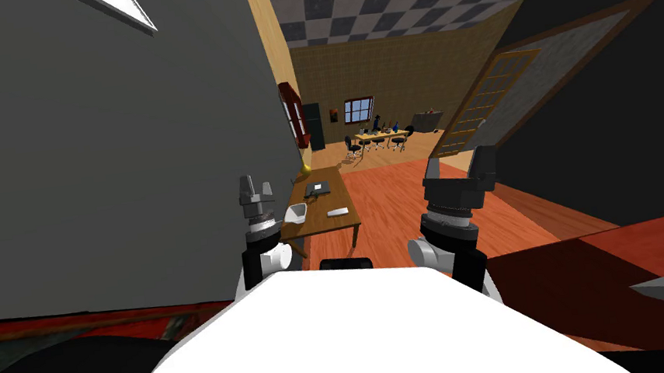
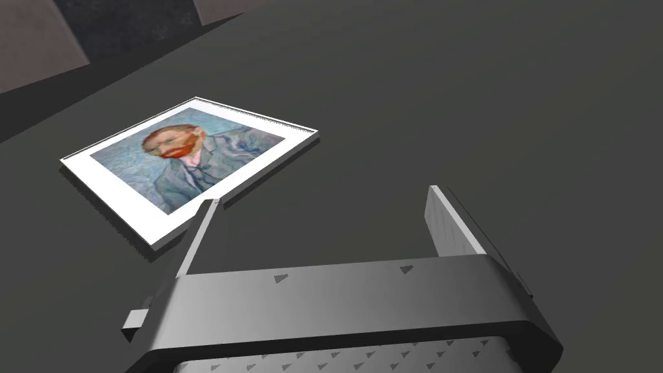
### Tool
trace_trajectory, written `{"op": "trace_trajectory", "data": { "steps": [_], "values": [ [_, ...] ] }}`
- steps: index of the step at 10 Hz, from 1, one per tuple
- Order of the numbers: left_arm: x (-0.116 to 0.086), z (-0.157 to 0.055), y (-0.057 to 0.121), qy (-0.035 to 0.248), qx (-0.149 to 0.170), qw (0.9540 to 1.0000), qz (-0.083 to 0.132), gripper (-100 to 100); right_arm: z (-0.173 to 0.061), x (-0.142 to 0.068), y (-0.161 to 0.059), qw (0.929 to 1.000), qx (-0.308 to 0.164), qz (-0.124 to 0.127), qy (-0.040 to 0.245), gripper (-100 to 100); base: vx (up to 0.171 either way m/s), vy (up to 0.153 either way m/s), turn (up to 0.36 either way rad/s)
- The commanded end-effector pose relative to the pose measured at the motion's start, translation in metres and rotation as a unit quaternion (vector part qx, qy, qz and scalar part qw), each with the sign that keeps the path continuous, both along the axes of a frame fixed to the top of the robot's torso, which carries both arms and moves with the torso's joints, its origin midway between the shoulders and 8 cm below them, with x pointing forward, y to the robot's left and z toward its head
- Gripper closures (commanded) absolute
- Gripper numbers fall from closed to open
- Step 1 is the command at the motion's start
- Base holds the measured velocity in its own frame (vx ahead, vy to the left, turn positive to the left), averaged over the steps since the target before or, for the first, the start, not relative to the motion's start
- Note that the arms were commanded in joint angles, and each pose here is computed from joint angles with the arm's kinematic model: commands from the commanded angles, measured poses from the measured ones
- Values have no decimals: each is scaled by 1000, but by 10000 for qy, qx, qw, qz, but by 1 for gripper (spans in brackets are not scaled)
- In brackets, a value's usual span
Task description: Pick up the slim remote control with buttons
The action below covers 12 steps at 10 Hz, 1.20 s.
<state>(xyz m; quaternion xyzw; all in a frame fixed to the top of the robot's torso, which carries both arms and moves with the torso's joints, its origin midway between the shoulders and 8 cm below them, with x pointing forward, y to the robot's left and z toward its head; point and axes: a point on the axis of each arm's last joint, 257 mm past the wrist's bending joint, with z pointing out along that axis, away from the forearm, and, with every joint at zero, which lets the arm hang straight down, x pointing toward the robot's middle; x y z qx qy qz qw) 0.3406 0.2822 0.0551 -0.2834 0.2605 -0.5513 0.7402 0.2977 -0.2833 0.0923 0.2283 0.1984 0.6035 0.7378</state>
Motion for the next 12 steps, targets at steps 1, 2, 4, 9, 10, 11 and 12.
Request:
{"op": "trace_trajectory", "data": {
  "steps": [1, 2, 4, 9, 10, 11, 12],
  "values": [
    [1, -1, -5, 34, 174, 9998, -72, -100, 0, 0, 0, 10000, 0, 0, 0, 0, -14, -22, -28],
    [2, -3, -8, 72, 300, 9994, -127, -100, 0, 0, 0, 10000, 0, 0, 0, 0, -42, -53, -40],
    [6, -11, -15, 199, 544, 9980, -248, -100, 0, 0, 0, 10000, 1, 0, 0, 0, -31, -77, -38],
    [27, -60, -22, 891, 937, 9903, -513, -100, 0, 0, 0, 10000, 2, 1, -1, 0, -12, -155, -55],
    [33, -75, -21, 1103, 994, 9873, -559, -100, 0, 0, 0, 10000, 2, 1, -1, 0, 32, -226, -49],
    [39, -92, -19, 1342, 1042, 9836, -604, -100, 0, 0, 0, 10000, 2, 1, -1, 0, 43, -219, -42],
    [45, -111, -17, 1612, 1086, 9788, -648, -100, 0, 0, 0, 10000, 2, 0, -1, 0, 54, -279, -56]
  ]
}}
